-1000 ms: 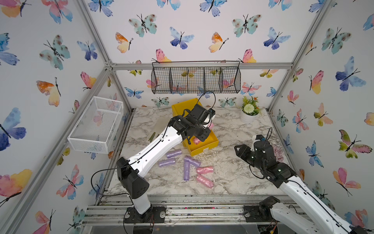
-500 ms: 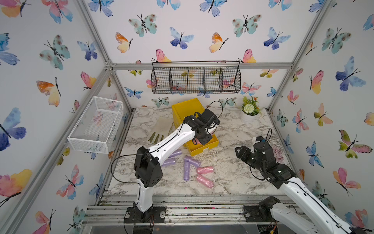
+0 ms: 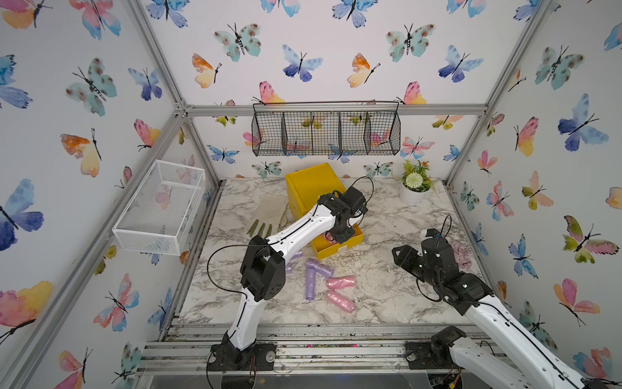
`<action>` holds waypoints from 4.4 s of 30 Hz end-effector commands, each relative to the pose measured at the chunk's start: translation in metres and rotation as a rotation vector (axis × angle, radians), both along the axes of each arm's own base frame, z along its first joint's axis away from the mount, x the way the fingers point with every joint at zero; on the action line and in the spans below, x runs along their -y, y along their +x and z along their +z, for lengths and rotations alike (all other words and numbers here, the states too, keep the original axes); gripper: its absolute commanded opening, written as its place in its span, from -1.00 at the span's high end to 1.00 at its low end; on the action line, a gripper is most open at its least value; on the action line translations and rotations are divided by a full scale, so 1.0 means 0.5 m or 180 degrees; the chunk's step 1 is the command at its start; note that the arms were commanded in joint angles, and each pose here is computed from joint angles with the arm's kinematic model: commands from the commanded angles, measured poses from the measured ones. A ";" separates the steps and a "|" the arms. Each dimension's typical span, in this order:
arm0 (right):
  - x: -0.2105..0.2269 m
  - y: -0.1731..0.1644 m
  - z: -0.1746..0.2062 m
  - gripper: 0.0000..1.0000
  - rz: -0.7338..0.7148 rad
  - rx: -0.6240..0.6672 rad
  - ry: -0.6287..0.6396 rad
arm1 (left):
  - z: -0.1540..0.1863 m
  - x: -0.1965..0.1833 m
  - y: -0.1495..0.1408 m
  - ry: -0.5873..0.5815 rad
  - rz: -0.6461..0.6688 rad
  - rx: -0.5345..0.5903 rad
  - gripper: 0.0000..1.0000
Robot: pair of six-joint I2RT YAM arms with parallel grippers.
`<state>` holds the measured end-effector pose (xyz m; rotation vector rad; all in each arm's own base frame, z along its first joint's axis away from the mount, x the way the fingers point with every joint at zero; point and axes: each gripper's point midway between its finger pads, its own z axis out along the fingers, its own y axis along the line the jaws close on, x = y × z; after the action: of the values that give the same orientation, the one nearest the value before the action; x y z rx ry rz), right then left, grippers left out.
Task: Sort the rolls of trash bags by color and place them into the drawer
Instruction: Place the roll of trash bags in the drawer, then pick up the roll of trash bags from the center of the board.
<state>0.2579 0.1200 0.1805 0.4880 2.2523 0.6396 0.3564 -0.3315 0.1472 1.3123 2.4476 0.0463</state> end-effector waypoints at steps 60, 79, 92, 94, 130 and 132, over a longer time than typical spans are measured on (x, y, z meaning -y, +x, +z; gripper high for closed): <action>-0.093 0.009 0.000 -0.06 0.0861 -0.0005 0.0125 | 0.393 -0.299 -0.095 -0.1945 0.1389 0.2167 -0.30; -0.261 -0.122 -0.111 -0.30 0.2416 -0.0218 -0.0450 | 0.132 -0.500 -0.094 -0.1904 0.2505 0.1342 -0.36; -0.339 -0.191 -0.149 -0.32 0.3054 -0.0125 -0.0703 | 0.118 -0.494 -0.094 -0.1894 0.2468 0.1259 -0.37; -0.347 -0.197 -0.164 -0.31 0.3120 -0.0165 -0.0804 | 0.118 -0.494 -0.094 -0.1893 0.2470 0.1262 -0.37; -0.372 -0.224 -0.286 -0.26 0.3429 -0.0503 -0.1688 | 0.098 -0.492 -0.092 -0.1821 0.2471 0.1162 -0.37; -0.371 -0.224 -0.289 -0.25 0.3428 -0.0509 -0.1703 | 0.097 -0.493 -0.091 -0.1815 0.2475 0.1160 -0.37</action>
<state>0.1440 0.3061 0.0350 -1.0172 2.5998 0.4870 0.3104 -0.0838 0.1971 0.0742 2.2402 -0.1656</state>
